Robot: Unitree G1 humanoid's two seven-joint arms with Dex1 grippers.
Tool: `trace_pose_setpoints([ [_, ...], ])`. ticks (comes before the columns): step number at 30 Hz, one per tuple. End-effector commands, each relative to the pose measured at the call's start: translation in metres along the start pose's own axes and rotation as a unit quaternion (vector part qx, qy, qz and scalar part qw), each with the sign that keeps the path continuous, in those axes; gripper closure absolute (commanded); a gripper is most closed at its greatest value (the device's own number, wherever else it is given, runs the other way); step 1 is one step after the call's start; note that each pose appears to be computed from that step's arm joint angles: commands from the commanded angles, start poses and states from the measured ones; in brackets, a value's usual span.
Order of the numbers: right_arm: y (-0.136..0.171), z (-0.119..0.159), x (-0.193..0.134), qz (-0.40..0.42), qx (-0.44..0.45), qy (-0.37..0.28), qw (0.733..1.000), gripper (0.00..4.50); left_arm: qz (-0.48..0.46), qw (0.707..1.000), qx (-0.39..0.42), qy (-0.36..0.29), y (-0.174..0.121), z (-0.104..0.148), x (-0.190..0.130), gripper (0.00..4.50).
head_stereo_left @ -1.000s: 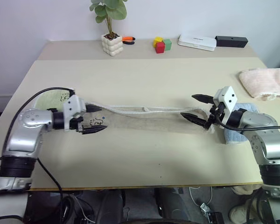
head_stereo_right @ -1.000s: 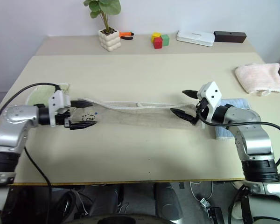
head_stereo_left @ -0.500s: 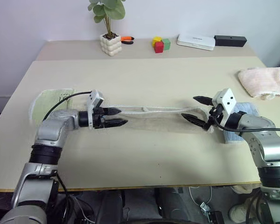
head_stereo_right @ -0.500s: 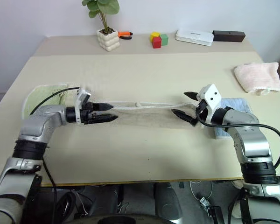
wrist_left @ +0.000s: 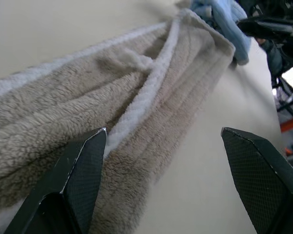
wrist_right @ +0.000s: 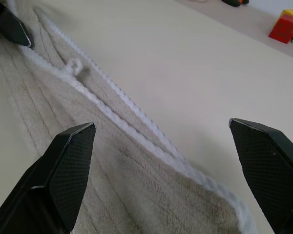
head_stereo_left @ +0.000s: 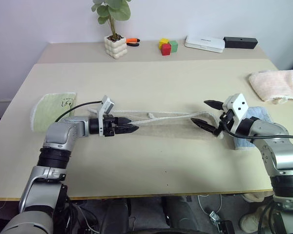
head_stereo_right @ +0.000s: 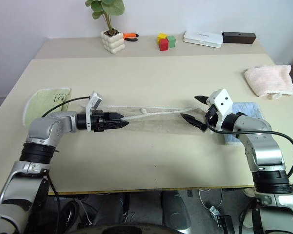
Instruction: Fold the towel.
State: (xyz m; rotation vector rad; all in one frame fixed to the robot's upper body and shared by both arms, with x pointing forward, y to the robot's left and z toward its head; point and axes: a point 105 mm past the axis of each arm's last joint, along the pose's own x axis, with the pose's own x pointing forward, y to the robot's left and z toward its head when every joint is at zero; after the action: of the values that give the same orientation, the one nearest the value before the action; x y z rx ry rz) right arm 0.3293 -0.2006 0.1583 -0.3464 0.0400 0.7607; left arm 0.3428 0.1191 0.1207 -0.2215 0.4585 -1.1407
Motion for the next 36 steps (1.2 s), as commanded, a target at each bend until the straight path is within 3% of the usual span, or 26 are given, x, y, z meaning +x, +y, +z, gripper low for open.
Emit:
trace_pose_setpoints([
  [1,-0.004,0.012,-0.002,-0.009,-0.022,-0.016,1.000,0.03,0.015,0.998,0.040,-0.052,0.002,0.028,0.000,0.66],
  [9,-0.003,0.017,0.000,-0.002,-0.029,-0.024,0.999,0.03,0.118,0.975,0.154,-0.108,0.029,0.050,-0.005,0.66],
  [12,-0.003,0.019,0.002,-0.003,-0.028,-0.028,0.999,0.03,0.118,0.965,0.201,-0.123,0.029,0.060,-0.005,0.66],
  [18,-0.003,0.016,0.002,-0.003,-0.026,-0.024,0.999,0.03,-0.013,0.963,0.267,-0.036,-0.008,0.035,0.000,0.66],
  [22,-0.002,0.017,0.003,-0.004,-0.027,-0.026,0.999,0.03,-0.020,0.923,0.382,0.045,-0.003,0.014,-0.002,0.66],
  [27,-0.001,0.017,0.001,-0.006,-0.026,-0.028,0.999,0.03,0.008,0.898,0.438,0.043,0.010,0.022,0.005,0.66],
  [36,-0.003,0.017,-0.002,-0.016,-0.027,-0.026,0.999,0.03,0.012,0.898,0.439,0.035,0.019,0.023,0.013,0.66],
])
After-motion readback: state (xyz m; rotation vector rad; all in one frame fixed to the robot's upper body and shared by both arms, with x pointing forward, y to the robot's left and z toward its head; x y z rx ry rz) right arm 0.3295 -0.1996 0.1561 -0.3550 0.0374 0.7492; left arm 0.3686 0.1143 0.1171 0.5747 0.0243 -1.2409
